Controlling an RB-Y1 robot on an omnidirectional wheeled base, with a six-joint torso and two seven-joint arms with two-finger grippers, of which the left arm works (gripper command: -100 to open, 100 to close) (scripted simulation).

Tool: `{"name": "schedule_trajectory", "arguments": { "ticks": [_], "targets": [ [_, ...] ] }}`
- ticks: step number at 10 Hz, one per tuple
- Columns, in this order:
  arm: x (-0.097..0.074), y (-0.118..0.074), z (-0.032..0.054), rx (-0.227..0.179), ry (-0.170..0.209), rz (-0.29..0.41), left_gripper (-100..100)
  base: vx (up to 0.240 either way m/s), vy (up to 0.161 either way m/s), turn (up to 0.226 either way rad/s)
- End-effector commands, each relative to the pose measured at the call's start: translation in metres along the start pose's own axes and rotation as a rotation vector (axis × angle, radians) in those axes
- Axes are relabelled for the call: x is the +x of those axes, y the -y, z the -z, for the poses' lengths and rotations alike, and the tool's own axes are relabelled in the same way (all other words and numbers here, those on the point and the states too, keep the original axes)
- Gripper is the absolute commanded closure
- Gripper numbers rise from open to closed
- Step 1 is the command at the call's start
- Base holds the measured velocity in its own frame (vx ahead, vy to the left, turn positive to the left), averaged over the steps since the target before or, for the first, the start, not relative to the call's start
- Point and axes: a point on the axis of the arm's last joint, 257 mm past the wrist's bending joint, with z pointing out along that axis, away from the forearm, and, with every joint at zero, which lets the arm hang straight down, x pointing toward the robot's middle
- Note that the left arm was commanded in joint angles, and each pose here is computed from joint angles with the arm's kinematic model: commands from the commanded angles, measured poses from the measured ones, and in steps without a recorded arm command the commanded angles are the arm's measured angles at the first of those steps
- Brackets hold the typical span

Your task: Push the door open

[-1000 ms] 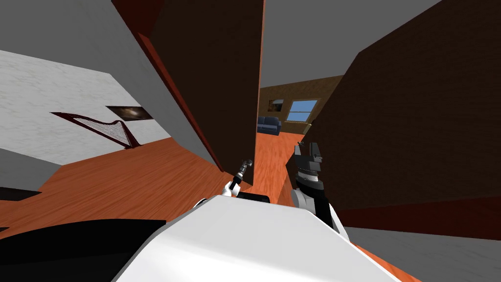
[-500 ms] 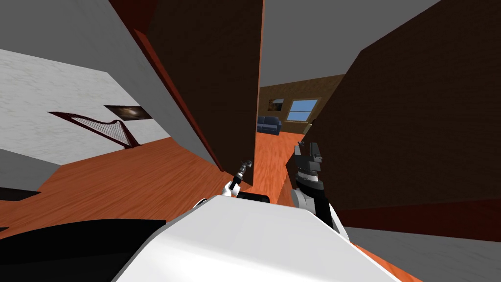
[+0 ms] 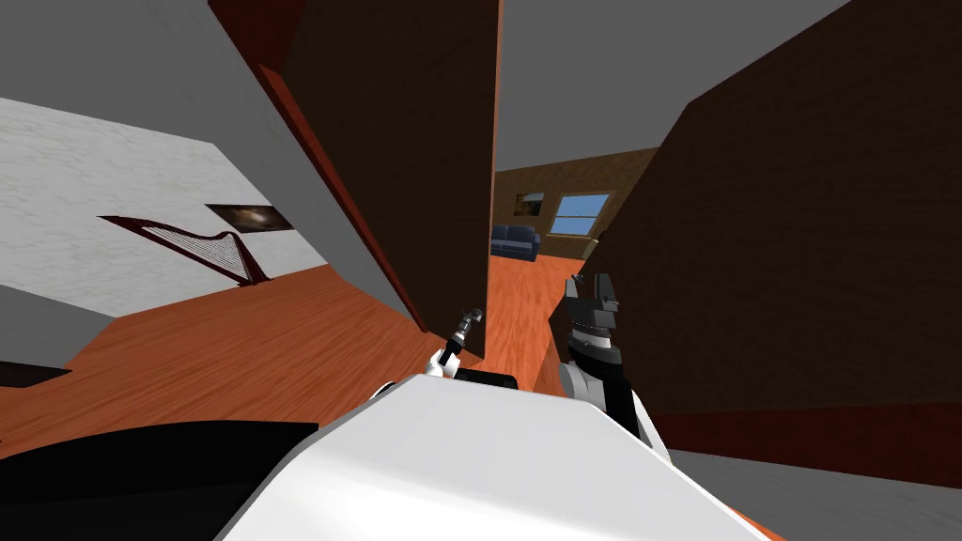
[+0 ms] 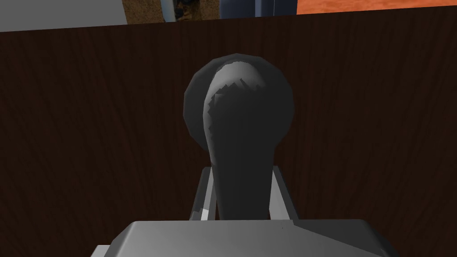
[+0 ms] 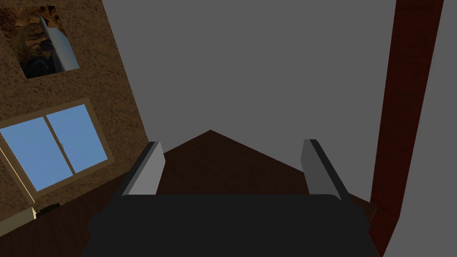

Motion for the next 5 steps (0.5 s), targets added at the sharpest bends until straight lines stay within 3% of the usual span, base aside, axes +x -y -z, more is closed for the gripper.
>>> {"name": "schedule_trajectory", "arguments": {
  "ticks": [1,3,5],
  "targets": [
    [-0.017,0.007,-0.0034,0.017,0.026,-0.011,100,0.168,-0.113,0.034],
    [-0.024,0.007,-0.0028,0.016,0.041,-0.015,100,0.149,-0.099,0.034],
    [-0.045,0.007,-0.0010,0.015,0.083,-0.022,100,0.195,-0.094,0.065]
  ]
}}
